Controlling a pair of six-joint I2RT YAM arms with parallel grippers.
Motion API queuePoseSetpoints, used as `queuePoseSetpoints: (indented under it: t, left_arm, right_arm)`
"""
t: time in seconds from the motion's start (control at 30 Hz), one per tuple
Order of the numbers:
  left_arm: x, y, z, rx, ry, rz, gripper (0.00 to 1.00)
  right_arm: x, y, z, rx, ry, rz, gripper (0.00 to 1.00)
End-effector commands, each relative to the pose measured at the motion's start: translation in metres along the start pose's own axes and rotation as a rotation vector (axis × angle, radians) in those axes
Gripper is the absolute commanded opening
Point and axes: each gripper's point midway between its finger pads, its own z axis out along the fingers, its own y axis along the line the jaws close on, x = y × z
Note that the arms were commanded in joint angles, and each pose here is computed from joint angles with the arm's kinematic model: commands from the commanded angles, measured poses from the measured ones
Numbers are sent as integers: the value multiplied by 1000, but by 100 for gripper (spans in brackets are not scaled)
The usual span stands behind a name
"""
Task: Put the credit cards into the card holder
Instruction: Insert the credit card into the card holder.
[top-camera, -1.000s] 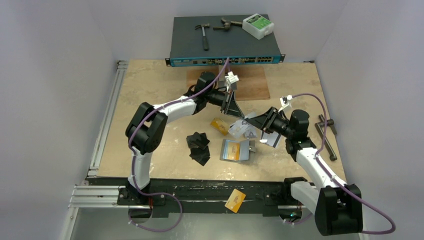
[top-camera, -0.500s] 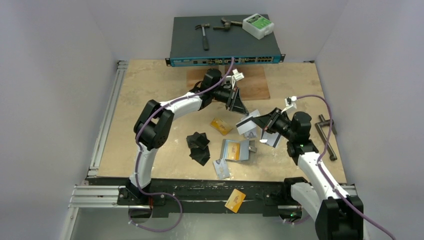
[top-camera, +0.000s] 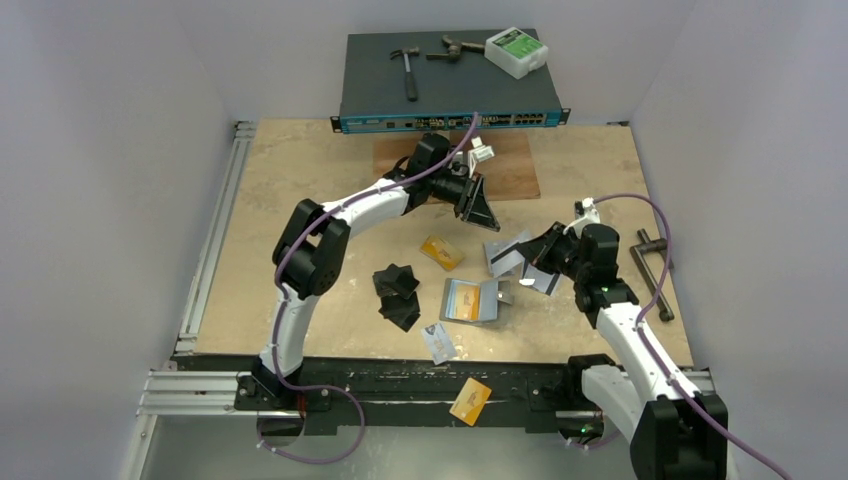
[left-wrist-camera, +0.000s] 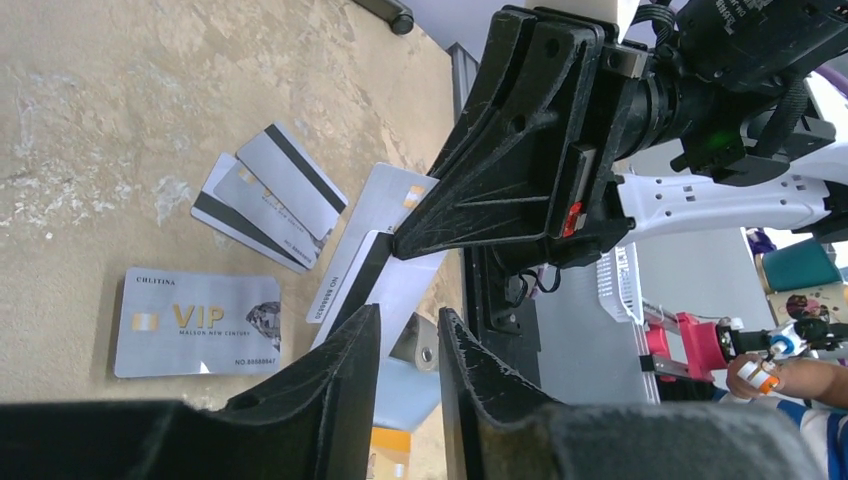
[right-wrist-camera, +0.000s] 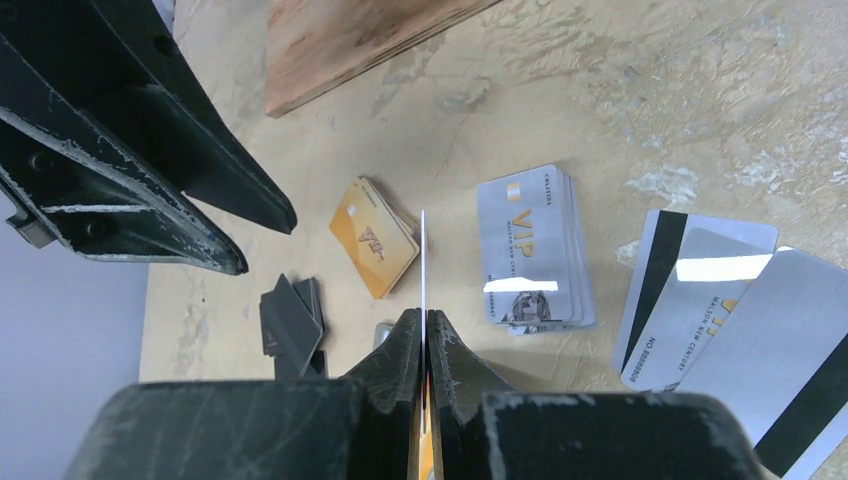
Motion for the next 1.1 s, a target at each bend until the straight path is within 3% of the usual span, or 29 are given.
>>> queuePoseSetpoints:
  t: [0.0,0.27,0.57,0.63,0.73,0.9,1.07]
  left_arm:
    - [4,1,2,-7,5,43,33]
    - [29,7,5,-11,17,-32,70]
    - [33,-5,6,88,6,-56,71]
    - [31,-14,5,128,-2,-52,68]
    - [26,-24,4,191,-14,-43,53]
    - [27,-31,1,268,-18,-75,11]
    - [25,-36,-6,307,-41,-89,6]
  right_arm:
    - [-29,19,-5,-41,-86,-42,0]
    - [-39,39,-9,-123,-117,-34,0]
    - [-45,63,-13,-247,-127,16,0]
    - [-44,64,-12,-256,-123,24,0]
    - [-46,62,-13,-246,-137,26,0]
    - [-49,60,-16,-229,-161,14,0]
    - [-51,54,-18,-199,-169,-3,0]
